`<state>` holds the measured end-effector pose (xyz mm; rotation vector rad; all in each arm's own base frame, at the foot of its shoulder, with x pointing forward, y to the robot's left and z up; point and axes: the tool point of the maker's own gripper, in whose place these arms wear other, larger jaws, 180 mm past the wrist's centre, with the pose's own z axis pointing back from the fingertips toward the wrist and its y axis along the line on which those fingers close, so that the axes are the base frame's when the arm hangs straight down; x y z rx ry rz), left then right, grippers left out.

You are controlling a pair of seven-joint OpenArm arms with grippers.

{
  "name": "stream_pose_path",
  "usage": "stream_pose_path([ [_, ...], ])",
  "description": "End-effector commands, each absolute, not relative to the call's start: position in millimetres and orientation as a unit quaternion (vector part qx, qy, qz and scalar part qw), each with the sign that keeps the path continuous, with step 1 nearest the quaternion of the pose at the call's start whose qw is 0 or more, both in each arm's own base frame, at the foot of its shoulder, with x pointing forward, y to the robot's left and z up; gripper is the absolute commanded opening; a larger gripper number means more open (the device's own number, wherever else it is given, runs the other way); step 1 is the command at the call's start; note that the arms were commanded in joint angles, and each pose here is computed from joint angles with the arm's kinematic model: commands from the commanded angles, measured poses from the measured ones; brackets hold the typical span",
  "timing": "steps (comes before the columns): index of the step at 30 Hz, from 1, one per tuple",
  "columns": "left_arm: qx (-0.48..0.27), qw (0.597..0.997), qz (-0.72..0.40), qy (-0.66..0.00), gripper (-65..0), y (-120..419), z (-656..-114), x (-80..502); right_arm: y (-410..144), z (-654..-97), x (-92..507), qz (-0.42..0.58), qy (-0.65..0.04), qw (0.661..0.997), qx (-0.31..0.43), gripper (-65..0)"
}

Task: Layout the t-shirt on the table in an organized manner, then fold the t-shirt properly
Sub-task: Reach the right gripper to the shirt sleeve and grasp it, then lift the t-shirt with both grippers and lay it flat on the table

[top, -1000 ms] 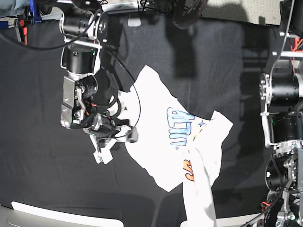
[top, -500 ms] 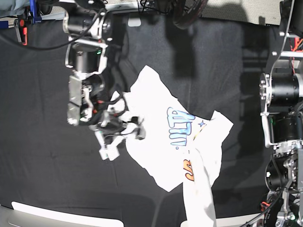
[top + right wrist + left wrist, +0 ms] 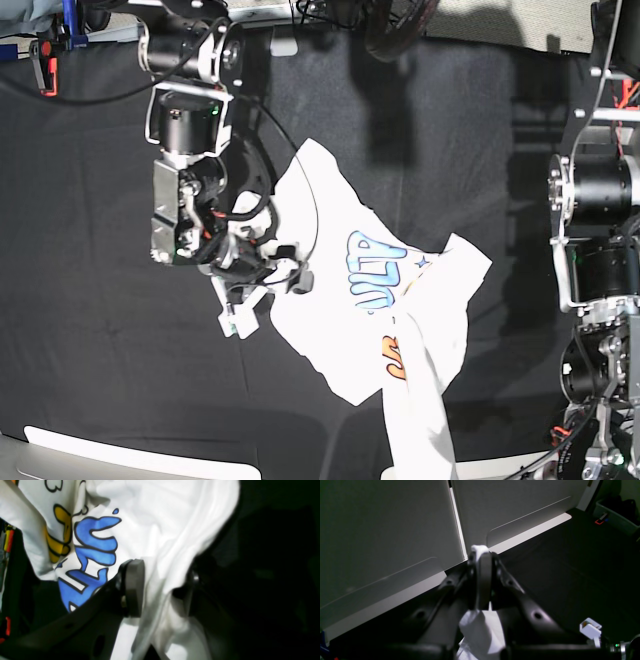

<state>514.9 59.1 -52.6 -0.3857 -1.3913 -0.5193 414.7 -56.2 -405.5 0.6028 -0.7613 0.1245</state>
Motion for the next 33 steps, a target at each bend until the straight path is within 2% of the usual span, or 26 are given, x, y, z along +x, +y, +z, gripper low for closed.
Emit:
stream_pose_path([
  [1,-0.174,0.691,-0.237,-0.661,-65.0,59.9,-20.6,514.2,-62.9,-382.5,433.1,0.064,-0.399,0.869,0.286,-43.2],
  [4,-0.174,0.691,-0.237,-0.661,-65.0,59.9,-20.6,514.2,-63.9,-381.4,434.2,0.062,-0.403,0.867,0.286,-43.7],
  [5,-0.174,0.691,-0.237,-0.661,-65.0,59.9,-20.6,514.2,-63.9,-381.5,434.1,0.062,-0.403,0.867,0.286,-48.9],
  [6,-0.174,0.691,-0.237,-0.661,-65.0,59.9,-20.6,514.2,-61.5,-380.9,433.7,0.066,-0.403,0.866,0.288,-60.5],
  [7,-0.174,0.691,-0.237,-0.661,-65.0,59.9,-20.6,514.2,-58.9,-379.6,432.8,0.074,-0.405,0.863,0.293,-65.0],
  [15,-0.173,0.691,-0.237,-0.661,-65.0,60.4,-20.8,514.3,-64.9,-358.7,435.1,0.112,-0.417,0.860,0.272,-65.0],
  [20,-0.145,0.699,-0.234,-0.660,-65.0,81.9,-22.8,517.0,-90.8,-300.8,443.5,0.164,-0.468,0.844,0.206,-65.0],
  [27,-0.098,0.717,-0.224,-0.653,-65.0,131.7,-25.0,517.0,-139.4,-206.8,430.6,0.218,-0.545,0.804,0.093,-65.0],
  [33,-0.108,0.726,-0.223,-0.641,-65.0,142.2,-27.4,512.0,-178.3,-174.9,406.1,0.216,-0.581,0.784,0.025,-65.0],
])
